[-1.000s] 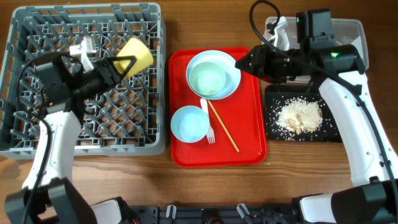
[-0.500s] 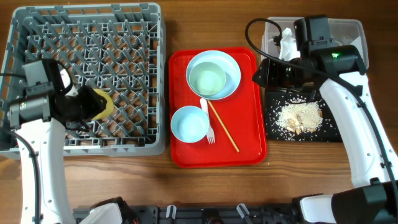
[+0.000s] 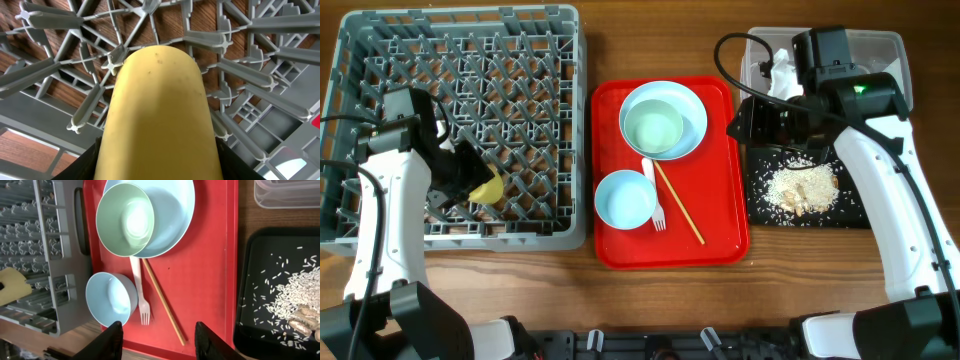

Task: Sort waste into correct bins and load items into the dishwasher rack
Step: 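Lower the yellow cup into the dish rack with the left gripper, then reach the left gripper to the blue saucer and grasp it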

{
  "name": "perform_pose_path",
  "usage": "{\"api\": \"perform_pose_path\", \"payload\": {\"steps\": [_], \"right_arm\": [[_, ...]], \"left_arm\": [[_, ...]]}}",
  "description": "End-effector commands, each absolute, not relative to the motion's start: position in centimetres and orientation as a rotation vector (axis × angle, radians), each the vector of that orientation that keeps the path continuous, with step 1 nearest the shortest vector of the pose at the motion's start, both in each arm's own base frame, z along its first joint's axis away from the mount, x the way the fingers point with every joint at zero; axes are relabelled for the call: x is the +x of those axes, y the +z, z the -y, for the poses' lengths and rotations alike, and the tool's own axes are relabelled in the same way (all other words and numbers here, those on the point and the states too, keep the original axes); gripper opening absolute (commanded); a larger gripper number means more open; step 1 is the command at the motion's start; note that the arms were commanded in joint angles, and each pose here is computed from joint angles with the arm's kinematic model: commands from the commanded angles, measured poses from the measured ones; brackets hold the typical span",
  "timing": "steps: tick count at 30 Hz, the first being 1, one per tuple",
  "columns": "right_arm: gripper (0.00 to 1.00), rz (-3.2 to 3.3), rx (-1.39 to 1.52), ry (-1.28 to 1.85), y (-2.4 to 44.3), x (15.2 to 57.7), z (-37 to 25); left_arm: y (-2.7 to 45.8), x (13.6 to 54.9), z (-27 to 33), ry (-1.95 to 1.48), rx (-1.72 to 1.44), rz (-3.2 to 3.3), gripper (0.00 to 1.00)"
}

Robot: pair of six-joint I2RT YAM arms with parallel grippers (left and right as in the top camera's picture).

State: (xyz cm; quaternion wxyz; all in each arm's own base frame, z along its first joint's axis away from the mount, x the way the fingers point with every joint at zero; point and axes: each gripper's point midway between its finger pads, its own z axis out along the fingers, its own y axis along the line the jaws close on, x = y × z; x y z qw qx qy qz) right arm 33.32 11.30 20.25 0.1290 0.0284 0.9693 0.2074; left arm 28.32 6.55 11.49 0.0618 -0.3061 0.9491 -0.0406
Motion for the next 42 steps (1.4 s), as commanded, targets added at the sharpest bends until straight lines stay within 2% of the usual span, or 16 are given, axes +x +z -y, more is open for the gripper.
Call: {"api": "perform_pose_path", "payload": {"steps": [1,16,17,18,19,20,21,27,28,29,31,32,36,39,42], "right_arm": [[0.47,-2.782,0.056,0.574,21.5,33.4,-11.0],[0.50,-2.805,0.025,0.566,21.2,32.8,-10.9],[0.50,-2.805,0.026,0.566,21.2,32.8,-10.9],[0.50,-2.805,0.025,0.566,21.2,32.8,-10.9],[0.50,-2.805,0.025,0.566,21.2,32.8,-10.9],[0.50,-2.805,0.026,0.566,21.2,32.8,-10.9],[0.50,-2.807,0.026,0.566,21.2,32.8,-10.9],[0.52,-2.815,0.028,0.565,21.2,32.6,-10.9],[0.58,-2.815,0.028,0.565,21.2,32.6,-10.9],[0.68,-2.814,0.029,0.565,21.2,32.6,-10.9],[0.96,-2.808,0.027,0.565,21.2,32.7,-10.9],[1.00,-2.797,0.025,0.565,21.3,33.0,-10.9],[1.00,-2.777,0.081,0.566,21.5,33.6,-10.9],[1.00,-2.780,0.333,0.393,21.0,33.8,-7.1],[1.00,-2.778,0.495,0.349,20.9,33.5,-3.5]], "left_arm": [[11.3,28.2,-6.9,-0.100,-0.906,-2.884,0.04],[10.7,28.0,-6.7,-0.099,-0.908,-2.914,0.04],[10.6,28.0,-6.7,-0.100,-0.910,-2.918,0.23],[10.5,28.0,-6.6,-0.099,-0.910,-2.921,0.50],[10.5,28.0,-6.6,-0.099,-0.910,-2.921,0.63],[10.5,28.0,-6.7,-0.099,-0.911,-2.921,0.94],[10.5,28.0,-6.7,-0.099,-0.911,-2.921,1.00],[11.0,28.3,-6.8,-0.099,-0.903,-2.901,1.00],[11.6,28.6,-6.8,-0.100,-0.896,-2.881,1.00],[12.6,29.1,-6.9,-0.100,-0.877,-2.848,1.00],[15.4,30.1,-7.0,-0.108,-0.841,-2.759,1.00],[17.5,30.9,-6.3,-0.149,-0.787,-2.696,1.00],[21.2,32.9,0.2,-0.297,-0.488,-2.594,1.00],[21.1,33.3,7.3,-0.370,-0.207,-2.624,1.00],[21.5,32.9,13.0,-0.463,0.009,-2.604,1.00]]}}
